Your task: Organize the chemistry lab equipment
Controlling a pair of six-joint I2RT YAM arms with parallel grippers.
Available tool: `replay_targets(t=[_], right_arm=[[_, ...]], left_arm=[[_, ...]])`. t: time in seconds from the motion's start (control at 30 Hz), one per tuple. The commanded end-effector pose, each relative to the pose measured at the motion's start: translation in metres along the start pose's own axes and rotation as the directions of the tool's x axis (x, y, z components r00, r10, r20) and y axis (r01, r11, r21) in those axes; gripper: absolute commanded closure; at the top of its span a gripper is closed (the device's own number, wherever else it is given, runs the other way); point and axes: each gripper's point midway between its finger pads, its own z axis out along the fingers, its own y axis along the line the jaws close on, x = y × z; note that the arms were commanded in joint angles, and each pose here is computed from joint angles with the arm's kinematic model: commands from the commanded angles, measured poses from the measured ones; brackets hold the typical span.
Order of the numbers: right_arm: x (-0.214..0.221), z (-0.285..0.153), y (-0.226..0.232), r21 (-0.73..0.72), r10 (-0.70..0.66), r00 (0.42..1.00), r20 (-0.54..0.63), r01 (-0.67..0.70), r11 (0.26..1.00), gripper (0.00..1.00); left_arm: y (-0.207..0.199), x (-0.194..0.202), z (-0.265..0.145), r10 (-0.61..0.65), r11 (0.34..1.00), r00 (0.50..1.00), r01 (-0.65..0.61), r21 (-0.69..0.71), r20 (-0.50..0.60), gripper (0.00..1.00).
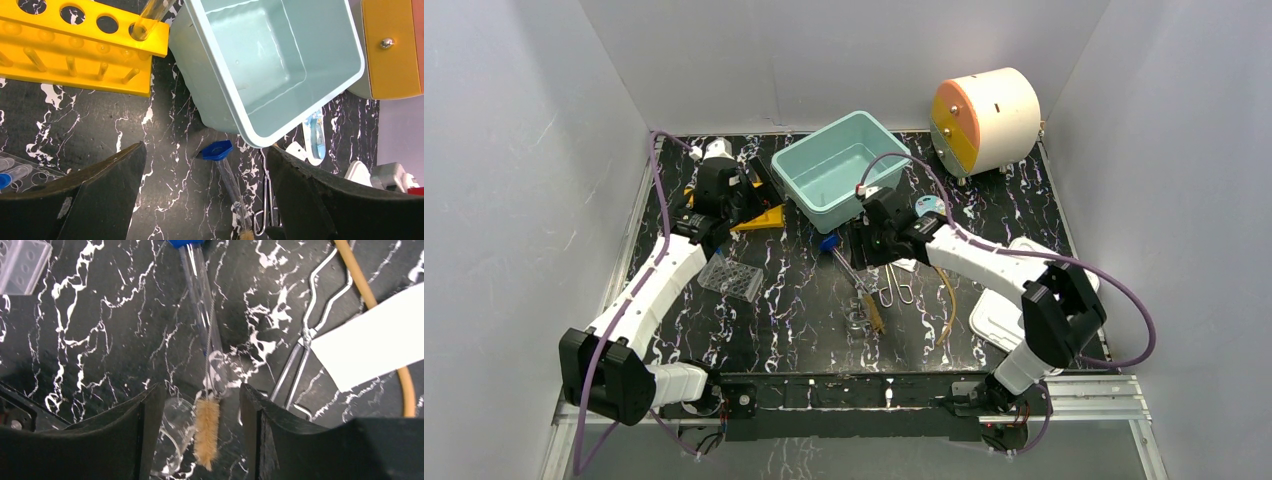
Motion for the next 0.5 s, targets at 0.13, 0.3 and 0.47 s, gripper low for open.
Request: replay_targets(t=[0.13,0.3,0.47], right_arm=[[-0.009,0.035,0.022,0.011,0.002,0.999,0.042,-0.002,1.000,0.50],[0.007,0.046,0.018,0.074,-0.035,0.999,-0.017,0.036,0.997,0.58],[0.017,0.049,0.008,0.164,-0.039,0.998,-0.057,0.048,0.985,0.60]], left_arm=[[-0.003,-0.011,-0.016,-0.032,0.999,0.998,0.031,0.017,0.049,0.10],[0.001,-0.009,-0.016,-0.032,0.999,0.998,0.033,-0.001,0.048,0.10],[0.003,-0.008,-0.017,-0.030,1.000,0.998,0.030,-0.004,0.050,0.10]])
